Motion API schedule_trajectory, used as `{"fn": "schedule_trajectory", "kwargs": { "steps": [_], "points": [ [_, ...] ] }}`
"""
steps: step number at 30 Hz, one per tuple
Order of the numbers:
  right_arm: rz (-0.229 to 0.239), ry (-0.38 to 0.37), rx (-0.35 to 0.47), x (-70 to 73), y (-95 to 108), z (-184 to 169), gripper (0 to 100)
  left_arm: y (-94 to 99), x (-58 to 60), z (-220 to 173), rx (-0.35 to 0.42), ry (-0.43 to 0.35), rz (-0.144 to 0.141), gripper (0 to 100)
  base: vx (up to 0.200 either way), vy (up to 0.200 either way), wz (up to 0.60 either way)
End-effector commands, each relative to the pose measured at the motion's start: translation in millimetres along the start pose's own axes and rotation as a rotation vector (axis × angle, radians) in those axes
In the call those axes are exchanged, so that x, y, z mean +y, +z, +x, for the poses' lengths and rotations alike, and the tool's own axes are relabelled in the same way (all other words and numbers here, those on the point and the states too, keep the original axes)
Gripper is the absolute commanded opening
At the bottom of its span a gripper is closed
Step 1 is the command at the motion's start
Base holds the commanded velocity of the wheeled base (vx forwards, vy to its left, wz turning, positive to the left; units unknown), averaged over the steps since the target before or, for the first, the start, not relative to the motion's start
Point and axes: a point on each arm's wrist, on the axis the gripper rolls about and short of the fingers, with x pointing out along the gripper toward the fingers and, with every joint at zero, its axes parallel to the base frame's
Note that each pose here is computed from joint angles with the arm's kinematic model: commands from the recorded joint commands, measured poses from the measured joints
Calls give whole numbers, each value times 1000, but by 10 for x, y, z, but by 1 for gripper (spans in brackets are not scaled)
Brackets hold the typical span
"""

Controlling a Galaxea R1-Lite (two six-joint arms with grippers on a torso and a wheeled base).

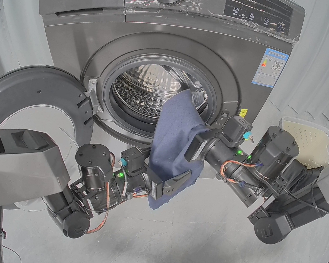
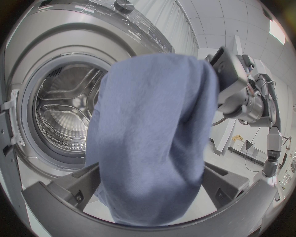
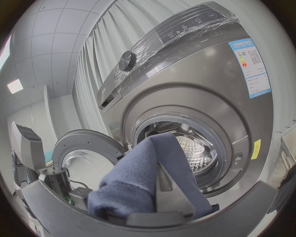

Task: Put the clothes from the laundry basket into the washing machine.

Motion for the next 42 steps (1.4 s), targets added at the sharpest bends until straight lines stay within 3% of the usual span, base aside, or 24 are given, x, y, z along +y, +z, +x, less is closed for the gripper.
{"fn": "schedule_trajectory", "kwargs": {
  "steps": [1, 12, 18, 19, 25, 26, 30, 38, 42],
  "points": [
    [7, 18, 3, 90, -2, -10, 0, -171, 54, 70, 27, 10, -5, 100, 0, 0, 0],
    [18, 16, 9, 180, 15, -51, 0, -212, 266, 192, -6, 79, 8, 100, 0, 0, 0],
    [34, 28, 12, 228, 18, -79, 0, -227, 283, 198, -6, 94, 6, 100, 0, 0, 0],
    [34, 28, 8, 230, 42, -90, 0, -221, 285, 203, -9, 96, 5, 0, 0, 0, 0],
    [28, 0, 5, 129, 108, -163, 0, -145, 300, 216, -36, 117, 0, 0, 0, 0, 0],
    [19, -33, 7, 14, 133, -202, 0, -102, 315, 208, -48, 141, -12, 0, 0, 0, 0],
    [7, -82, 50, -142, 96, -306, 0, 39, 321, 174, -79, 157, -22, 0, 0, 0, 0],
    [5, -108, 144, -211, -93, -451, 0, 330, 249, 91, -140, 173, -28, 0, 0, 0, 0],
    [5, -111, 167, -228, -184, -438, 0, 416, 165, 4, -142, 159, -46, 0, 0, 0, 0]
  ]
}}
